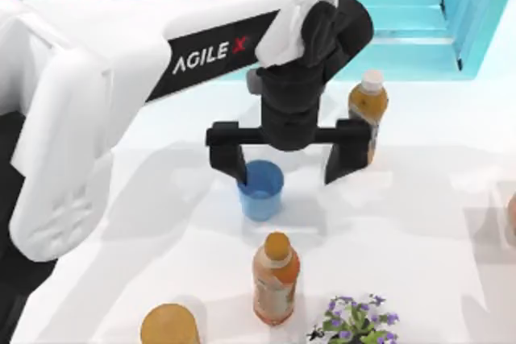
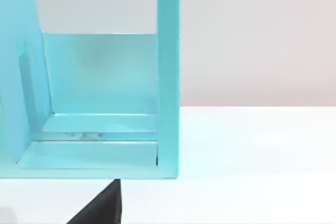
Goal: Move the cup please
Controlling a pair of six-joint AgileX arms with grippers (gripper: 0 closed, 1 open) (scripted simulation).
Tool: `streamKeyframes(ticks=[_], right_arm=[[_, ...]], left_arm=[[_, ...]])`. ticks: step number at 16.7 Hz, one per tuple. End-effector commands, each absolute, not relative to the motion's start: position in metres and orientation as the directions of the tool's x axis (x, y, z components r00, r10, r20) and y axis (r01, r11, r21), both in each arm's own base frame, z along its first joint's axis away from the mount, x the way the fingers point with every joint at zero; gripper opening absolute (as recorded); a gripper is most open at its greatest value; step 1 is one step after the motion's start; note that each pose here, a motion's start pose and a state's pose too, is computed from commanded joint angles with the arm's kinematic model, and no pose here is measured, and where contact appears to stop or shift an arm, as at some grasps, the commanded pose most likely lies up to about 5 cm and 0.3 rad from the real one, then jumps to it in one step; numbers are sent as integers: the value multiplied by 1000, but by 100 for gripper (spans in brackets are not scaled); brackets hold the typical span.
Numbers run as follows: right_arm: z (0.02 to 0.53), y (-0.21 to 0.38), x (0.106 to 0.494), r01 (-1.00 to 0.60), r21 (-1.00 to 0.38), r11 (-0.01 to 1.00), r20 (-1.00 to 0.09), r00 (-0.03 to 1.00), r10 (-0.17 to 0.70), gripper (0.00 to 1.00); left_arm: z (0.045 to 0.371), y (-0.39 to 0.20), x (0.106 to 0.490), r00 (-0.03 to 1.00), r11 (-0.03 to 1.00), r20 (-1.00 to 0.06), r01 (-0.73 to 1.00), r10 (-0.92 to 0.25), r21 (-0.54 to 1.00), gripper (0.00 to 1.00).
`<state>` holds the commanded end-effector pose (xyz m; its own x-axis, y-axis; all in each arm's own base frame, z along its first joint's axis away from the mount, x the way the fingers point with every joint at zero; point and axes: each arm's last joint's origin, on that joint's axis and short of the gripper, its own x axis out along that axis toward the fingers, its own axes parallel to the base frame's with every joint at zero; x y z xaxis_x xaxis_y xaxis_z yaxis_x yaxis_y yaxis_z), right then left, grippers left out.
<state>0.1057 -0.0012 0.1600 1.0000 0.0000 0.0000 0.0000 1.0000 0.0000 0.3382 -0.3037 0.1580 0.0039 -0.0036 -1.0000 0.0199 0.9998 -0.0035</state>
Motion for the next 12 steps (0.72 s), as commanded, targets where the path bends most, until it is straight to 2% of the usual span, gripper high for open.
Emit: streamKeyframes(ticks=[3, 7, 12], right_arm=[[160, -1, 106, 0, 0, 1000, 0, 1000, 0, 100], [160, -1, 106, 0, 0, 1000, 0, 1000, 0, 100], [160, -1, 106, 0, 0, 1000, 0, 1000, 0, 100]], left_arm=[[136, -302, 336, 0, 1000, -1000, 20, 0, 0, 100], [135, -302, 335, 0, 1000, -1000, 20, 0, 0, 100], [135, -302, 335, 0, 1000, -1000, 20, 0, 0, 62]])
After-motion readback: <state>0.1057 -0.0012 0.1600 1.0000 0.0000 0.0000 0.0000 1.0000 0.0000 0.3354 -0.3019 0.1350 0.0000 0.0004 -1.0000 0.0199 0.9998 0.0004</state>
